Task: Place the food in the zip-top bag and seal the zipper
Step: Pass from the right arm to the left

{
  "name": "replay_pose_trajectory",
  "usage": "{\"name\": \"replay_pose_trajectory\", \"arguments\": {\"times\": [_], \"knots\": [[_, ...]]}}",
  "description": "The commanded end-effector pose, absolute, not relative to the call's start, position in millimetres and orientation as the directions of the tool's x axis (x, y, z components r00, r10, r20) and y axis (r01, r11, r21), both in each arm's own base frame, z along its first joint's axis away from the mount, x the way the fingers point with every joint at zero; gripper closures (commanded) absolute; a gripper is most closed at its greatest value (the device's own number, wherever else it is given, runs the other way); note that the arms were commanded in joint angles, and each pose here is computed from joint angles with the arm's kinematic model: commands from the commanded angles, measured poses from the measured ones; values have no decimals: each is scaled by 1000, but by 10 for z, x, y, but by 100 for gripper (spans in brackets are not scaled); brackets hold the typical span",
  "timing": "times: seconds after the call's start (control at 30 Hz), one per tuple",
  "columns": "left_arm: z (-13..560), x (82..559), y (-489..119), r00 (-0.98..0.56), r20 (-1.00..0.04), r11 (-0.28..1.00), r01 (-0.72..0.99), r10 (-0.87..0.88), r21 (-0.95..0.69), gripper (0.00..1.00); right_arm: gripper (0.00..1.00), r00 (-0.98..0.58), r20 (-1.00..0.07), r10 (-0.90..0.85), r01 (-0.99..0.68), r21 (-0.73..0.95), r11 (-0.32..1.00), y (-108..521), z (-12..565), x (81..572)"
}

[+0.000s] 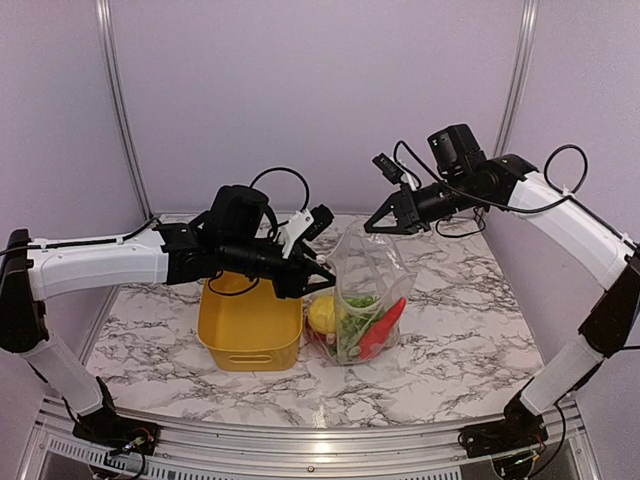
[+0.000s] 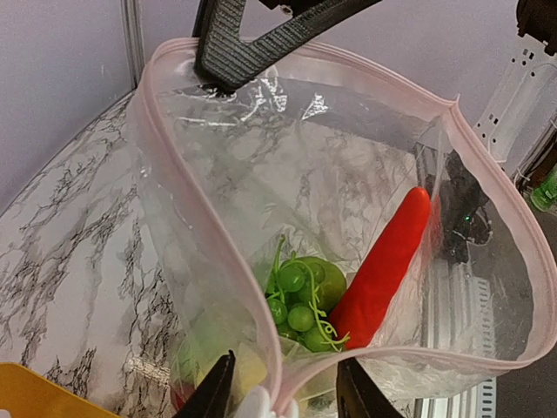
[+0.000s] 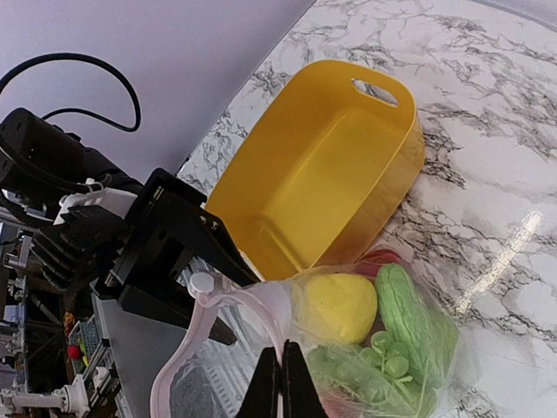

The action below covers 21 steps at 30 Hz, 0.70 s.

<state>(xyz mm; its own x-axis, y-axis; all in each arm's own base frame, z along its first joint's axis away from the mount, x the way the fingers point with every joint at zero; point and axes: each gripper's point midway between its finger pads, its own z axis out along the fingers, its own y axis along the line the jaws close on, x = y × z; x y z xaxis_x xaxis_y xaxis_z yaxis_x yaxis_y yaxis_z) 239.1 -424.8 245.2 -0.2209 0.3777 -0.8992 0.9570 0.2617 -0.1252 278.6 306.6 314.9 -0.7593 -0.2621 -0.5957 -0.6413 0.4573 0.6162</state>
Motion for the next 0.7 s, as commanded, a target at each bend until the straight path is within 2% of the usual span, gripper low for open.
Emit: {"name": "replay_pose_trajectory", "arguments": {"times": [0.0,0.1,0.27,0.5,0.67], "knots": [[2600,2514,-4325,-163,-925,280,958,343,-65,66,100,-741,-622,-253,-654,582,483,3105,3253,2903],[2609,2619,-4320,-160,-925,320,947,346,-44,75,82,-742,-626,-240,-637,546,544,3040,3283,2989],[2653,2745,-4345,-168,-926,352,935,338,-41,90,68,-742,-638,-205,-594,486,641,2893,3398,3102],[2548,3107,-4192,-323,-874,504,857,364,-107,100,67,-703,-691,-165,-616,477,628,2857,3660,3010],[2545,3272,-4071,-476,-834,594,768,279,-240,100,66,-673,-670,-313,-691,420,588,3173,3436,2732]]}}
